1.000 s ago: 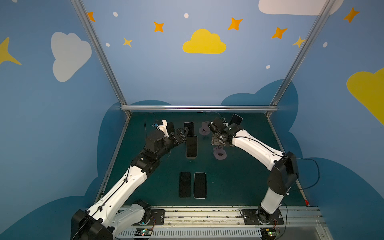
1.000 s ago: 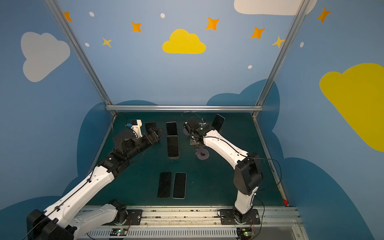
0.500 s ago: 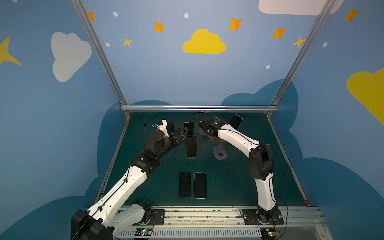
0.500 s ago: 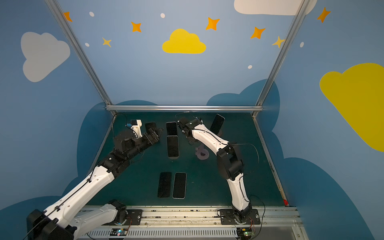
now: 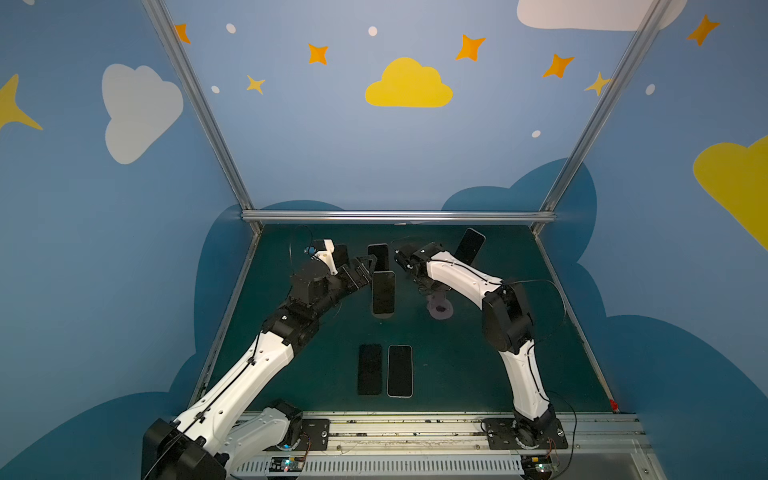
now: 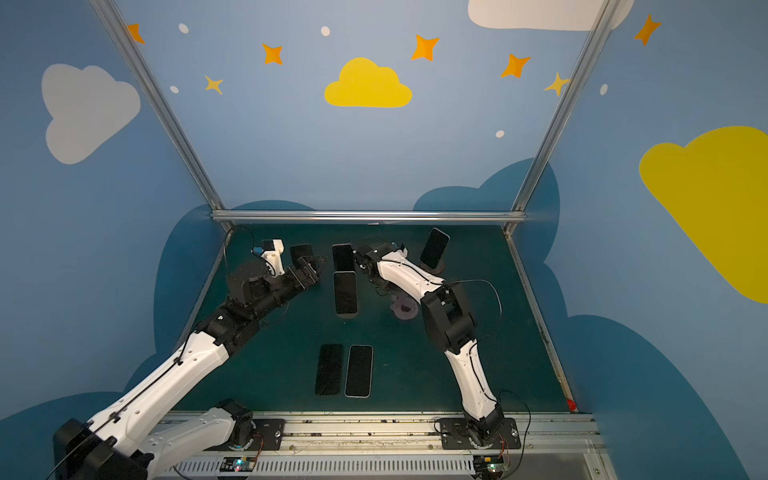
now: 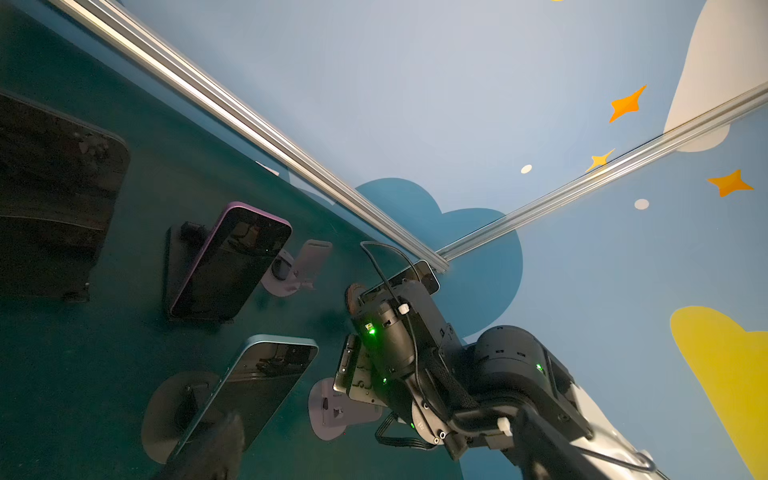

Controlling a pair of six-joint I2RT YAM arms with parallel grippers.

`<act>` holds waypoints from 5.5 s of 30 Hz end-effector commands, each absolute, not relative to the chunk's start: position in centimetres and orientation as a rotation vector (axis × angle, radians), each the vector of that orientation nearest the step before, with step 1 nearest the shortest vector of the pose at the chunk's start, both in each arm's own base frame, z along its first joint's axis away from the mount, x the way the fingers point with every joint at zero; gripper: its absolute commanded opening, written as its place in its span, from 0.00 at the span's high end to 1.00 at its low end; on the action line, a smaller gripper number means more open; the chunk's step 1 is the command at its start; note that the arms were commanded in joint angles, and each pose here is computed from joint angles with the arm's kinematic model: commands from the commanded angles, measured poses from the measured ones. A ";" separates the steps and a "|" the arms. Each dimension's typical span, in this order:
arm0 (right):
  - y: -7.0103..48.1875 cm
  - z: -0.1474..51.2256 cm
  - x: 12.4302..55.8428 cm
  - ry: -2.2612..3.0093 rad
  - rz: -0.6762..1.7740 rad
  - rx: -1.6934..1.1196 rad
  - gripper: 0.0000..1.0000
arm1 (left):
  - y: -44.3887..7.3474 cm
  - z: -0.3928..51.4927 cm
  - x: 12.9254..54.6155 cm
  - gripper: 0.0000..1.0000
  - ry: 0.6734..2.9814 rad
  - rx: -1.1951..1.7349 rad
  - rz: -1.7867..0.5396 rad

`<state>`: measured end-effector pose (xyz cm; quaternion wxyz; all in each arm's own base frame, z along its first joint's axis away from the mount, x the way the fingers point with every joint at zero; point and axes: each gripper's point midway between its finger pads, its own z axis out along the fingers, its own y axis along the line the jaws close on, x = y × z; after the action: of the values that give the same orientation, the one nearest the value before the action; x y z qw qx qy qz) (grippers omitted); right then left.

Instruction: Remove the phone from the phone stand

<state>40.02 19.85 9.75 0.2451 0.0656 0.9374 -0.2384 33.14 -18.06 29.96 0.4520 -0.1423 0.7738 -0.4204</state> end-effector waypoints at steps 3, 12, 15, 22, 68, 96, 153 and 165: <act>19.8 9.4 38.0 2.588 -0.604 0.180 0.17 | -18.0 30.5 33.1 0.00 1.887 -0.342 -1.046; 19.8 9.9 35.0 2.599 -0.576 0.118 0.19 | -18.0 30.5 33.1 0.00 1.885 -0.343 -1.043; 19.1 10.3 34.0 2.593 -0.581 0.097 0.18 | -18.0 30.4 33.1 0.00 1.887 -0.341 -1.037; 17.1 10.1 31.6 2.602 -0.554 0.048 0.18 | -18.6 30.2 32.9 0.00 1.900 -0.326 -1.042; 16.3 9.4 29.9 2.433 -0.069 0.563 0.11 | -19.9 29.7 31.9 0.00 1.919 -0.254 -0.991; 16.8 8.4 32.2 2.428 -0.138 0.415 0.35 | -19.7 29.9 31.9 0.00 1.907 -0.257 -0.985; 21.9 11.1 53.4 2.323 -0.017 -0.015 0.46 | -19.2 30.2 31.9 0.00 1.870 -0.252 -0.960; 22.9 10.9 56.9 2.213 0.030 -0.040 0.46 | -19.1 30.0 32.1 0.00 1.872 -0.257 -0.952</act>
<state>55.39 21.88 9.98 0.4164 -0.0049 0.9092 0.0012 31.97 -19.33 29.62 0.4767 -0.1100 0.7772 -0.3959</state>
